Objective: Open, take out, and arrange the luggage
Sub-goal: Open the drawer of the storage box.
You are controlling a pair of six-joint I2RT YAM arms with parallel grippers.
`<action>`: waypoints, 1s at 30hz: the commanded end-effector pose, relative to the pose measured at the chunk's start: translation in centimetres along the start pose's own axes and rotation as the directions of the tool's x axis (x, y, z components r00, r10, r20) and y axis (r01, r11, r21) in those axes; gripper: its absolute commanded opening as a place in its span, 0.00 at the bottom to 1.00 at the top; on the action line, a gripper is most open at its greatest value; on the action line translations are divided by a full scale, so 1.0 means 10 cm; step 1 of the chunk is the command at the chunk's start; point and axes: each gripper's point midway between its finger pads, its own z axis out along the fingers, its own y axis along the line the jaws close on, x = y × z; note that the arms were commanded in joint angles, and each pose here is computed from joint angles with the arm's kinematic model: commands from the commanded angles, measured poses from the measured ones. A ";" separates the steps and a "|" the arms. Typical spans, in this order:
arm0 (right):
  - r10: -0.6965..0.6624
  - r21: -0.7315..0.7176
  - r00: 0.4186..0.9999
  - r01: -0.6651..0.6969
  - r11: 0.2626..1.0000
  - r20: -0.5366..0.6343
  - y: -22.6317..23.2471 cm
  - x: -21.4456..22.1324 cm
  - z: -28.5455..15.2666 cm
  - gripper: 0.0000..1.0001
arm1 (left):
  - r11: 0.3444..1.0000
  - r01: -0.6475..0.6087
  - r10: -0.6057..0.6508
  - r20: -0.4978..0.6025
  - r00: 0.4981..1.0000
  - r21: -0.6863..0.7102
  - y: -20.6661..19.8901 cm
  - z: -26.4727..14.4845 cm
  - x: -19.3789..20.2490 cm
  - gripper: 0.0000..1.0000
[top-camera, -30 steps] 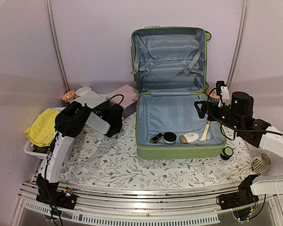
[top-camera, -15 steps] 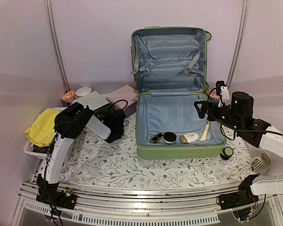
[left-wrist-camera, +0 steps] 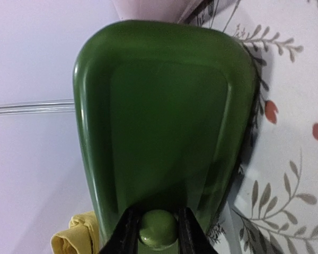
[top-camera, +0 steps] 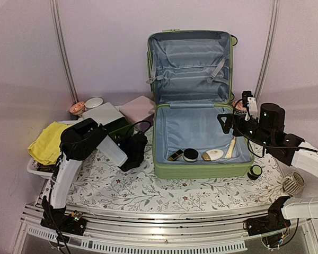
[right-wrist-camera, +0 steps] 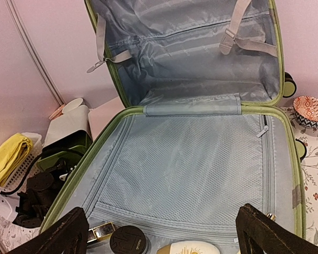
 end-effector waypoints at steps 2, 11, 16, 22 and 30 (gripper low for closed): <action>0.017 -0.021 1.000 -0.017 1.000 0.012 0.06 -0.10 0.01 0.99 | 0.999 0.044 -0.044 0.009 0.999 -0.012 0.14 -0.18 0.07 0.13; 0.015 -0.034 1.000 -0.016 0.999 -0.025 0.09 -0.04 0.08 0.99 | 0.999 0.035 -0.035 0.057 0.998 0.001 0.05 -0.43 0.08 0.14; 0.010 -0.033 0.999 -0.012 0.999 -0.048 0.10 -0.01 0.11 0.99 | 0.995 0.002 -0.007 0.051 0.999 0.100 -0.23 -0.49 0.11 0.16; 0.000 -0.028 0.998 -0.001 1.000 -0.068 0.09 0.01 0.14 0.99 | 0.970 0.068 -0.060 -0.041 0.997 0.234 -0.40 -0.53 0.17 0.26; -0.015 -0.024 0.996 0.013 1.000 -0.084 0.10 0.02 0.19 0.99 | 0.947 0.094 -0.082 -0.054 0.995 0.308 -0.49 -0.61 0.29 0.55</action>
